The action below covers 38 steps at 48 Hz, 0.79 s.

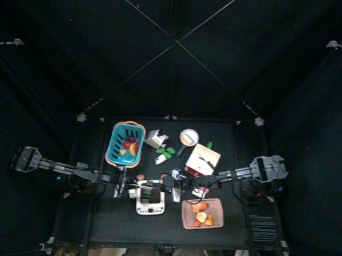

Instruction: Cut sushi roll

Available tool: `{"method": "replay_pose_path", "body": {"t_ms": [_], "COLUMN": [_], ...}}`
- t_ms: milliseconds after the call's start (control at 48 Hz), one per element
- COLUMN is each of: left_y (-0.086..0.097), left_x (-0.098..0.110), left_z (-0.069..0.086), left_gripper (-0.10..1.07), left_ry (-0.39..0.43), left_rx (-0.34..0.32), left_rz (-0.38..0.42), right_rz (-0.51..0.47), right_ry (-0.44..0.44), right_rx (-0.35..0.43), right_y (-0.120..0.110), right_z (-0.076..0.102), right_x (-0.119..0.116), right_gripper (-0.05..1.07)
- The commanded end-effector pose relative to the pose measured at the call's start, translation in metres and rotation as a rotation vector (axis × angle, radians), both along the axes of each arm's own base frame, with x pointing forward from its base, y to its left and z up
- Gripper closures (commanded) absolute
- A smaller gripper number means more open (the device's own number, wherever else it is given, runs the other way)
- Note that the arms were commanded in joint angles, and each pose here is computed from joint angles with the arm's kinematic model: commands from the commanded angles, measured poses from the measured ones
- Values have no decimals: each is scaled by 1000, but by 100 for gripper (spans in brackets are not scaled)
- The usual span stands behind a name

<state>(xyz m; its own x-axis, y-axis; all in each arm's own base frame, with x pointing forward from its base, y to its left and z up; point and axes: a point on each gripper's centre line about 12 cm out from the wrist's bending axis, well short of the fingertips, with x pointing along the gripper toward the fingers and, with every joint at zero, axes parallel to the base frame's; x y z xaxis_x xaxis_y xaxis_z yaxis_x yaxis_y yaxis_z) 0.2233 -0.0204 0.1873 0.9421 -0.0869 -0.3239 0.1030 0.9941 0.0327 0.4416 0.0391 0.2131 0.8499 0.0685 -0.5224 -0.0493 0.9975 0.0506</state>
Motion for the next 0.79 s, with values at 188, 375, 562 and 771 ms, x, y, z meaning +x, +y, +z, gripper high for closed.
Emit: {"method": "replay_pose_path", "body": {"t_ms": [188, 375, 562, 771], "left_y": [-2, -4, -5, -11], "left_x": [0, 1, 3, 6], "left_z": [-7, -18, -30, -39], "left_gripper": [54, 54, 54, 54], "left_ry": [24, 76, 127, 170], "left_rx": [-12, -31, -31, -41], "left_rz": [-2, 5, 8, -5], "right_rz": [8, -5, -7, -8], "right_ry": [-43, -18, -8, 1], "right_rx": [16, 36, 38, 43], "right_y": [4, 4, 4, 6], "right_z": [13, 5, 1, -3], "right_x": [-4, -5, -5, -4], "right_gripper": [52, 52, 52, 52]}}
